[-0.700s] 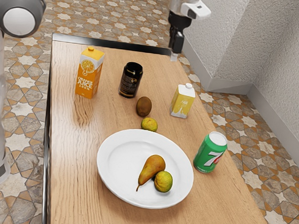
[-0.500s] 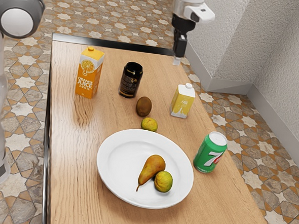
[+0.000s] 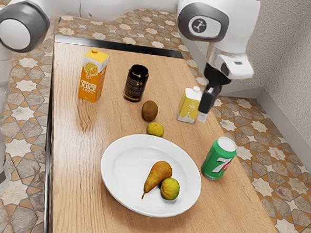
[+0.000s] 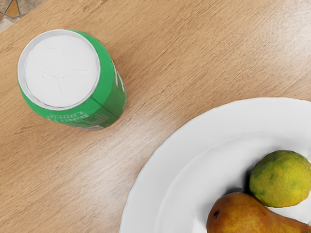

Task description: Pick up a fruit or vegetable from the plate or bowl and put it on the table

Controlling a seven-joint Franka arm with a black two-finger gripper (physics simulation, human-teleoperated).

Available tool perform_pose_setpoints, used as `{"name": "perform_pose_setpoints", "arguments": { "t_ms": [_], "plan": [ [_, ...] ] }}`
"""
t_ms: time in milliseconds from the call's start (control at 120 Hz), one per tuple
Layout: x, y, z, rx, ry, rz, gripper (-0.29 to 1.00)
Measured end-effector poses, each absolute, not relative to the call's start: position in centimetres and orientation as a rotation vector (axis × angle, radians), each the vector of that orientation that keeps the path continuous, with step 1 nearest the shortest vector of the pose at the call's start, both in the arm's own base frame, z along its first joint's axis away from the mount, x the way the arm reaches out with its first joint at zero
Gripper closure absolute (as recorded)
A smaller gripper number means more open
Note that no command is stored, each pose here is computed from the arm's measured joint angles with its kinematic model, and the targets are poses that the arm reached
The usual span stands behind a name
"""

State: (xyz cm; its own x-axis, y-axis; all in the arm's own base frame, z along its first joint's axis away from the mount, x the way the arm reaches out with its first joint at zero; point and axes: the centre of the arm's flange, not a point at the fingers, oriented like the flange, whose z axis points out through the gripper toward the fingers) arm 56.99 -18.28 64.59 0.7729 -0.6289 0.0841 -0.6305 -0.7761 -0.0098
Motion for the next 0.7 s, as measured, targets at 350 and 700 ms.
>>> {"name": "perform_pose_setpoints", "arguments": {
  "t_ms": [350, 700],
  "plan": [
    [48.8, -20.1, 55.2, 2.987, -1.214, -0.031, 0.0],
    [53.1, -21.3, 50.3, 2.951, -1.196, 0.026, 0.0]
  ]
}}
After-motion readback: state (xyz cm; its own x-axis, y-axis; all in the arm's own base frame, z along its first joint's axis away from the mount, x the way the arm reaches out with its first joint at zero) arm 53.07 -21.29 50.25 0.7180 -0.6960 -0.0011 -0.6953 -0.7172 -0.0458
